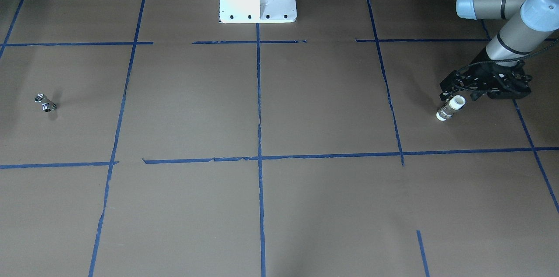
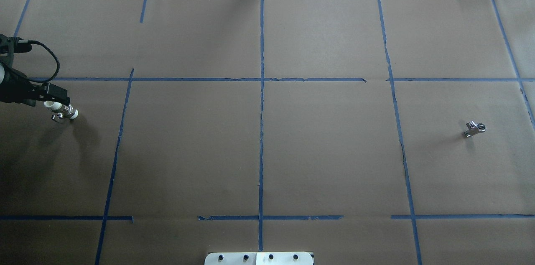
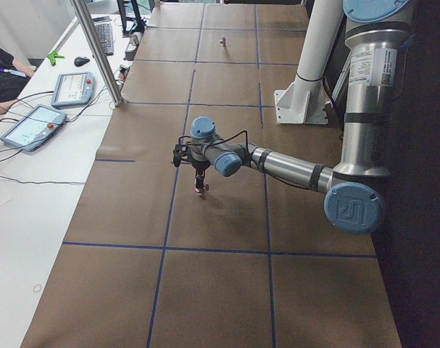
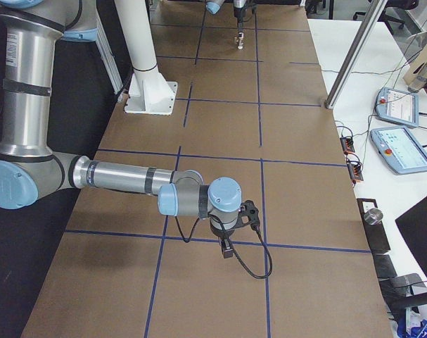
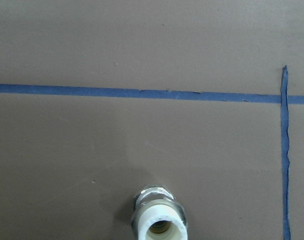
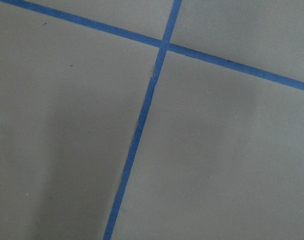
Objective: Assemble PPR valve and pipe with both arms
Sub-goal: 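Lower the left gripper onto the white PPR valve and grasp it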
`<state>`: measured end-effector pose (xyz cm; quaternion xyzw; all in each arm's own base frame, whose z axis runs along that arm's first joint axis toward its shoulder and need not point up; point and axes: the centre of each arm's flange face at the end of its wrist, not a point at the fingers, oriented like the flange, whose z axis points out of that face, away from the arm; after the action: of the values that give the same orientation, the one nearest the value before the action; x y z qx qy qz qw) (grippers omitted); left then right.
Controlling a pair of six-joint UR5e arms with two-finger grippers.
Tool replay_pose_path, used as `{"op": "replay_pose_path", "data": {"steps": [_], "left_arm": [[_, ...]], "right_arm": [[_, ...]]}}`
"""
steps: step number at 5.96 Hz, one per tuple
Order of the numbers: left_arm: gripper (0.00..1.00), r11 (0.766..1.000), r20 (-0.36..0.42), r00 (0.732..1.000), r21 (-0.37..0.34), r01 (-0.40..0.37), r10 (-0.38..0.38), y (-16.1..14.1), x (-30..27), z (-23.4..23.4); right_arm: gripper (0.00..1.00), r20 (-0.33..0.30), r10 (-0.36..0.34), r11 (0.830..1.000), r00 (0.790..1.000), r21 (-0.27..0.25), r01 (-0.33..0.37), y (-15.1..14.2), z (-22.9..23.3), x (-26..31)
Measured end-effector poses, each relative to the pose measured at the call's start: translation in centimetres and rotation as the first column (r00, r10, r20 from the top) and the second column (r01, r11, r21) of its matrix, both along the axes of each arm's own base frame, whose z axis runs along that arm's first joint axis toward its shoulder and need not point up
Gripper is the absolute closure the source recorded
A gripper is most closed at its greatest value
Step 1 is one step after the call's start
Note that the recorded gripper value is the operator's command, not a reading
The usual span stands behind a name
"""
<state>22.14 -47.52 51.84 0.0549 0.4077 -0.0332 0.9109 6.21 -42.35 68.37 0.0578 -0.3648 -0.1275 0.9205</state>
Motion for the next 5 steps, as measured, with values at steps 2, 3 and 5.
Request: {"op": "replay_pose_path", "data": {"steps": [2,3,5], "left_arm": [[0.0,1.0,0.025,1.0,0.009,0.012,-0.012,-0.31,-0.05,0.51],[0.05,1.0,0.028,1.0,0.011,0.013,-0.013,-0.35,-0.05,0.59],[0.98,1.0,0.03,1.0,0.01,0.001,-0.001,-0.09,0.54,0.64]], "right_arm": [[0.0,0.0,0.0,1.0,1.0,-0.001,0.0,0.0,0.04,-0.04],[0.0,0.0,-0.001,1.0,1.0,-0.002,0.001,0.01,0.08,-0.05],[0.0,0.0,-0.002,1.0,1.0,-0.003,0.002,0.02,0.15,-0.1]]}}
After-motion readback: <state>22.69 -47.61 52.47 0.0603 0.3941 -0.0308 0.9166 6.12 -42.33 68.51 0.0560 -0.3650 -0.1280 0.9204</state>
